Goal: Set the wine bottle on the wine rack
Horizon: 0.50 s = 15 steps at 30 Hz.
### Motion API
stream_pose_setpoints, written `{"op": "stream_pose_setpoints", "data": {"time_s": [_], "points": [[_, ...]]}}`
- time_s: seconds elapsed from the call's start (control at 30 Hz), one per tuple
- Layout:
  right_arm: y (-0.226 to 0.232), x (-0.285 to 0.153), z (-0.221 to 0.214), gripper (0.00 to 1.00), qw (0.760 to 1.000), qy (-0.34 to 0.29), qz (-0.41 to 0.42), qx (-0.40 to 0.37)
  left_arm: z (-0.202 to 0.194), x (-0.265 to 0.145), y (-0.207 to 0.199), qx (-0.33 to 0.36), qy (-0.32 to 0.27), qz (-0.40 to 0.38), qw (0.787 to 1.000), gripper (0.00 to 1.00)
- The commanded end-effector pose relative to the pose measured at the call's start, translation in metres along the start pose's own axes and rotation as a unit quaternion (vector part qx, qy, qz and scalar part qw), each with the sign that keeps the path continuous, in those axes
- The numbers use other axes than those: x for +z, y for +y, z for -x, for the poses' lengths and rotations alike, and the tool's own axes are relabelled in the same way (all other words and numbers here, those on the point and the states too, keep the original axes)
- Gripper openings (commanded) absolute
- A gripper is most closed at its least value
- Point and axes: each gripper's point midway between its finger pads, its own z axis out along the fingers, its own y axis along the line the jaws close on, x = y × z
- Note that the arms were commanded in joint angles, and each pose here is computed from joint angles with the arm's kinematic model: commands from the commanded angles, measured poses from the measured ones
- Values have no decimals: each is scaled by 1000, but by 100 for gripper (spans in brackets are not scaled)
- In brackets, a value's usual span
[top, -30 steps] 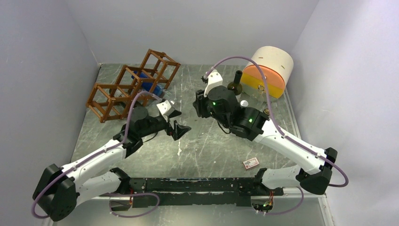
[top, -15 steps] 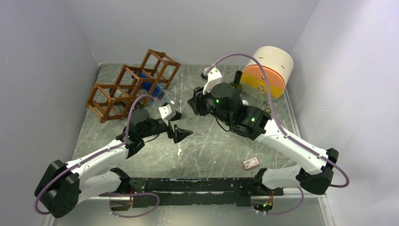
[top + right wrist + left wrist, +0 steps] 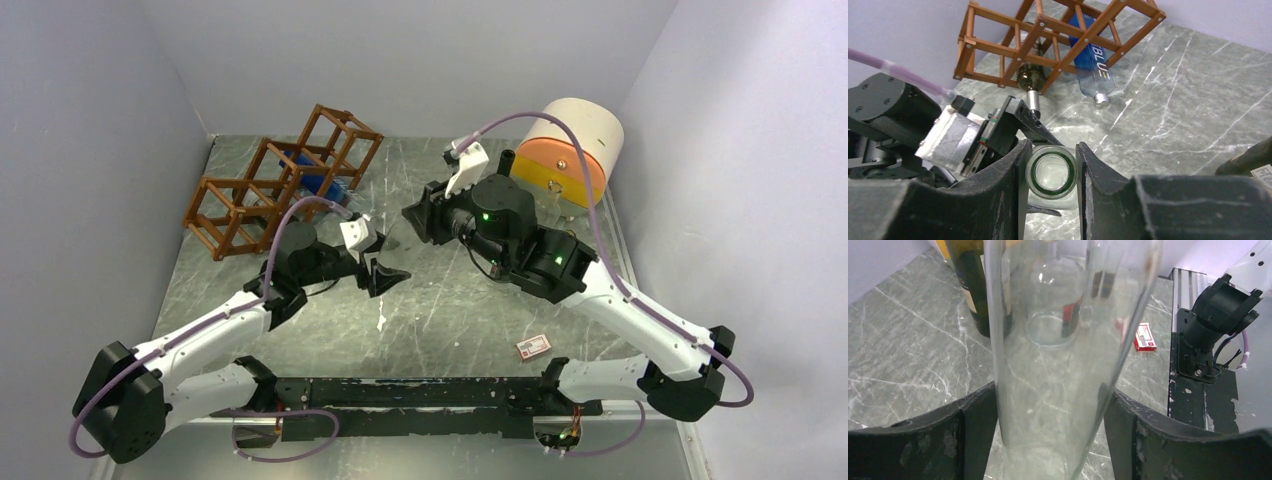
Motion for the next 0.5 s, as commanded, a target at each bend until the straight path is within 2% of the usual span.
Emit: {"op": "stream_pose_setpoints", "data": {"time_s": [0.0,0.03,0.13,0.17,0.2,0.23,0.3,0.33,0.47], "points": [[13,-17,51,0,996,-79,32,36,10,6,-3,23,-2,-20,1000,72],[13,-18,51,0,996,-79,32,36,10,7,-2,24,0,-19,1000,67],[10,-20,50,0,996,-77,27,39,15,9,9,40,-3,7,999,38],[9,-21,49,9,996,-76,25,39,20,8,14,51,-6,19,998,25],[7,-22,48,28,997,-71,21,37,24,7,19,60,-10,33,998,12],[5,-24,45,42,997,-64,17,33,29,7,25,66,-13,49,997,8],[4,-29,36,56,999,-44,20,13,38,5,35,87,-10,75,993,7],[2,-32,29,59,999,-31,20,4,42,4,38,111,-5,78,991,7],[-5,-45,21,66,1000,-17,15,1,55,-3,49,203,25,90,975,7]]}}
